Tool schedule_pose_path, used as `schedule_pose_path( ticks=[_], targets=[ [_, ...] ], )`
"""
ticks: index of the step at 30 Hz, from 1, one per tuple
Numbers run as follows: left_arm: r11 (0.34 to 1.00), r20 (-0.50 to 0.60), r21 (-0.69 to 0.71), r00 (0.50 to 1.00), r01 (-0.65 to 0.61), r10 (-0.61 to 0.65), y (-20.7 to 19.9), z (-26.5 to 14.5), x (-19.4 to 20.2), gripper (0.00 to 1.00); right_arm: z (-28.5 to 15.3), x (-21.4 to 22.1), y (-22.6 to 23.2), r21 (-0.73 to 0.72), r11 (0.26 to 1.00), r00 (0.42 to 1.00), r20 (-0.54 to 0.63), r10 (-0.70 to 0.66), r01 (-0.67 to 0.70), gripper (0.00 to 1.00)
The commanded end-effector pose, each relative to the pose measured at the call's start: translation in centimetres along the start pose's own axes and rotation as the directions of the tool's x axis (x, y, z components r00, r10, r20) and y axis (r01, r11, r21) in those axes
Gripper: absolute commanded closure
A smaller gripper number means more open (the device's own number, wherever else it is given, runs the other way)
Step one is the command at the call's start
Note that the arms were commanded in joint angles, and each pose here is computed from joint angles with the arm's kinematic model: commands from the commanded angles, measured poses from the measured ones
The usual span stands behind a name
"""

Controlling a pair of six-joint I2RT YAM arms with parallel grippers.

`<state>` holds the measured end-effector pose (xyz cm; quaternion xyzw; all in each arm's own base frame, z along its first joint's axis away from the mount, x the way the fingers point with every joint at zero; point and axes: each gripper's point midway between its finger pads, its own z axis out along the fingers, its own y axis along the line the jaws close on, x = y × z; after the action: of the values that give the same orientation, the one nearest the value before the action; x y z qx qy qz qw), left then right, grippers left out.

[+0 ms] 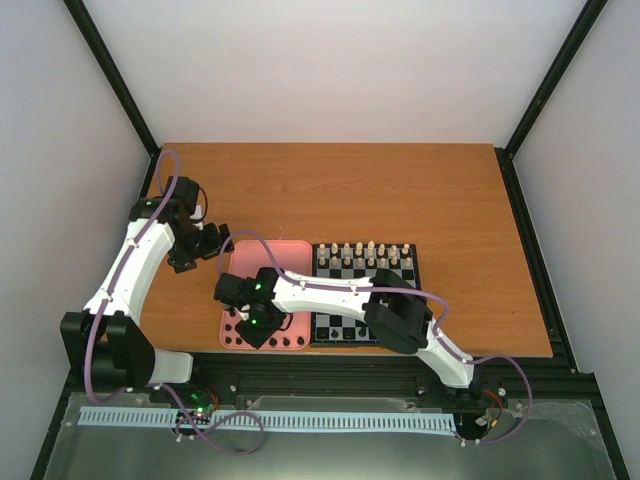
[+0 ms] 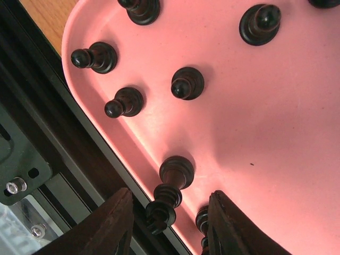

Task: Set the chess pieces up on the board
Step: Pick up the chess piece from the storage box.

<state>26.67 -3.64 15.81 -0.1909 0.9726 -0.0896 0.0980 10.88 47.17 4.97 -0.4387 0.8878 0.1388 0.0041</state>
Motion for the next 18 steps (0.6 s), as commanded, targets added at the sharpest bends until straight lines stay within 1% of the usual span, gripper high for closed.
schedule_pose_path(
  ticks=[1, 4, 8, 14, 18],
  targets=[
    [1.000, 0.028, 0.023, 1.000, 0.009, -0.010, -0.59, -0.86, -0.97, 0.00, 0.23, -0.80, -0.18, 0.005, 1.000, 1.000, 0.008, -0.008, 0.008, 0.61],
    [1.000, 0.027, 0.025, 1.000, 0.009, -0.009, -0.60, -0.81, -0.95, 0.00, 0.45, -0.77, -0.26, 0.005, 1.000, 1.000, -0.001, -0.009, 0.009, 0.68],
    [1.000, 0.023, 0.025, 1.000, 0.008, -0.009, -0.55, -0.69, -0.82, 0.00, 0.97, -0.67, -0.37, 0.005, 1.000, 1.000, -0.012, -0.011, 0.011, 0.68],
    [1.000, 0.025, 0.023, 1.000, 0.008, -0.008, -0.46, -0.80, -0.69, 0.00, 0.87, -0.90, -0.71, 0.024, 1.000, 1.000, -0.005, -0.009, 0.009, 0.84],
    [1.000, 0.026, 0.020, 1.000, 0.010, -0.010, -0.40, -0.79, -0.71, 0.00, 0.24, -1.15, -0.94, 0.040, 0.999, 1.000, 0.016, -0.007, 0.007, 0.89]
  ],
)
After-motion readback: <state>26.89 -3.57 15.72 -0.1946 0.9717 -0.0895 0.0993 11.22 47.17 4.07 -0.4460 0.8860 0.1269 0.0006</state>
